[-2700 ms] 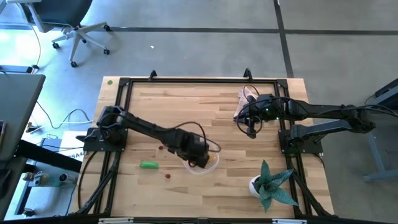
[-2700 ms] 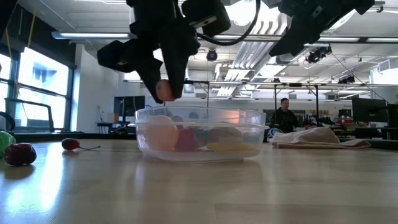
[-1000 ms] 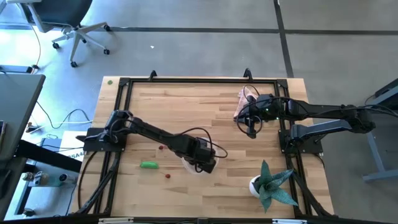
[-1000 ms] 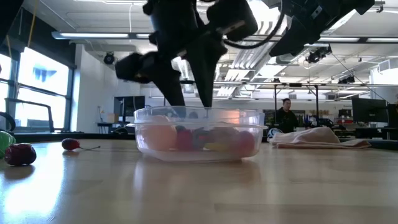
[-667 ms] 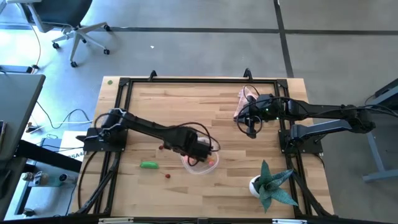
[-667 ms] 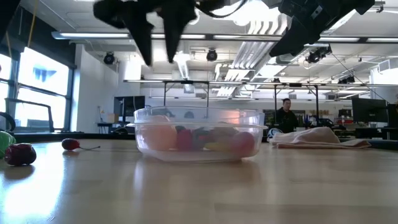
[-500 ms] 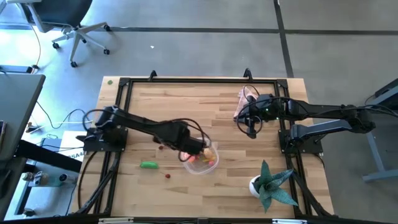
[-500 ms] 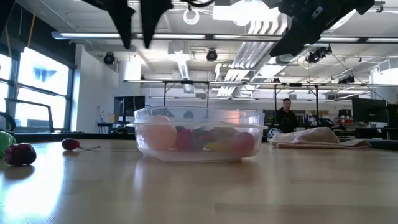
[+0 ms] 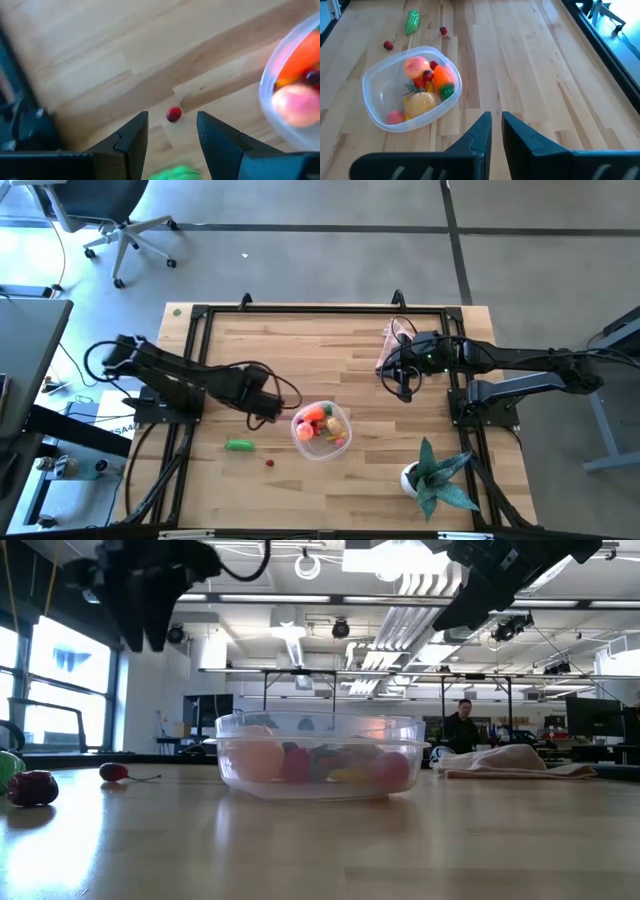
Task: Pick and placing Produce into tupperware
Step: Put the cherry into the transparent bin
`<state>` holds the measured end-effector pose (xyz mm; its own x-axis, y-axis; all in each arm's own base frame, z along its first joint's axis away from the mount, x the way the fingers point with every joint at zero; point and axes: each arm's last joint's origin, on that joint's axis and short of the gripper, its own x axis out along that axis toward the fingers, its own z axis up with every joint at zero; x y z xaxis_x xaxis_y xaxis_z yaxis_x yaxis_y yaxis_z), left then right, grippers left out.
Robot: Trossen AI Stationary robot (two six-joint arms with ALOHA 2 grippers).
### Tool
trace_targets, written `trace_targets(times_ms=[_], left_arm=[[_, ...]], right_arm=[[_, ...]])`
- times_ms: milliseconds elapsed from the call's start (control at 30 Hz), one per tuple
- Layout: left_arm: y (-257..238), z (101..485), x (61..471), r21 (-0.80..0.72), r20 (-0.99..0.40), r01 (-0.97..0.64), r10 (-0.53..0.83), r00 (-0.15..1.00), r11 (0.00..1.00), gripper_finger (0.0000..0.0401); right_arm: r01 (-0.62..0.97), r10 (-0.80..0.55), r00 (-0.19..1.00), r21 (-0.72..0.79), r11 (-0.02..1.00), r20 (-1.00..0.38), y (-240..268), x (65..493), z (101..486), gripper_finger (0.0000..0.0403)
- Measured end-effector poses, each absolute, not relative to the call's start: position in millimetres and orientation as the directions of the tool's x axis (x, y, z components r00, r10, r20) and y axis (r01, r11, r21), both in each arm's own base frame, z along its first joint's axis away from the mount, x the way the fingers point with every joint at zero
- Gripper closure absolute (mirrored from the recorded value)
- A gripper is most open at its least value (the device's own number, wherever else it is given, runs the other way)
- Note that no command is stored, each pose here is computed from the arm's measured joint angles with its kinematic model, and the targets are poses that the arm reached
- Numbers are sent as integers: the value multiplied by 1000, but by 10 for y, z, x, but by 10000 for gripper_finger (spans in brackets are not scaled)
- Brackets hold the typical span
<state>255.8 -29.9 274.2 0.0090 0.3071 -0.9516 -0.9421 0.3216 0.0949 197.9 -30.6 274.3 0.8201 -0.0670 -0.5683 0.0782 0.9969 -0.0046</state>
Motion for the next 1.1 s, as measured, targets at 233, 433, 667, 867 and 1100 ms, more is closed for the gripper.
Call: trace_targets(times_ms=[233, 433, 667, 867, 1100], left_arm=[[-260, 2326, 2269, 91, -956, -825, 282, 86, 558, 242], [-261, 2076, 2167, 125, -972, -707, 229, 53, 696, 242], [-289, 2058, 2243, 71, -979, -539, 161, 122, 840, 242], [-299, 2055, 2233, 53, -987, -487, 120, 107, 872, 242], [-283, 2057, 2249, 66, -984, -433, 131, 122, 899, 242]], right_arm=[[78, -67, 822, -5, 997, -566, -306, 1982, 2745, 371], [79, -68, 822, -5, 997, -566, -307, 1981, 2746, 371], [79, -68, 821, -5, 997, -566, -307, 1981, 2745, 371], [78, -67, 821, -5, 997, -567, -307, 1981, 2744, 371], [78, -67, 821, -5, 997, -567, -306, 1981, 2744, 371]])
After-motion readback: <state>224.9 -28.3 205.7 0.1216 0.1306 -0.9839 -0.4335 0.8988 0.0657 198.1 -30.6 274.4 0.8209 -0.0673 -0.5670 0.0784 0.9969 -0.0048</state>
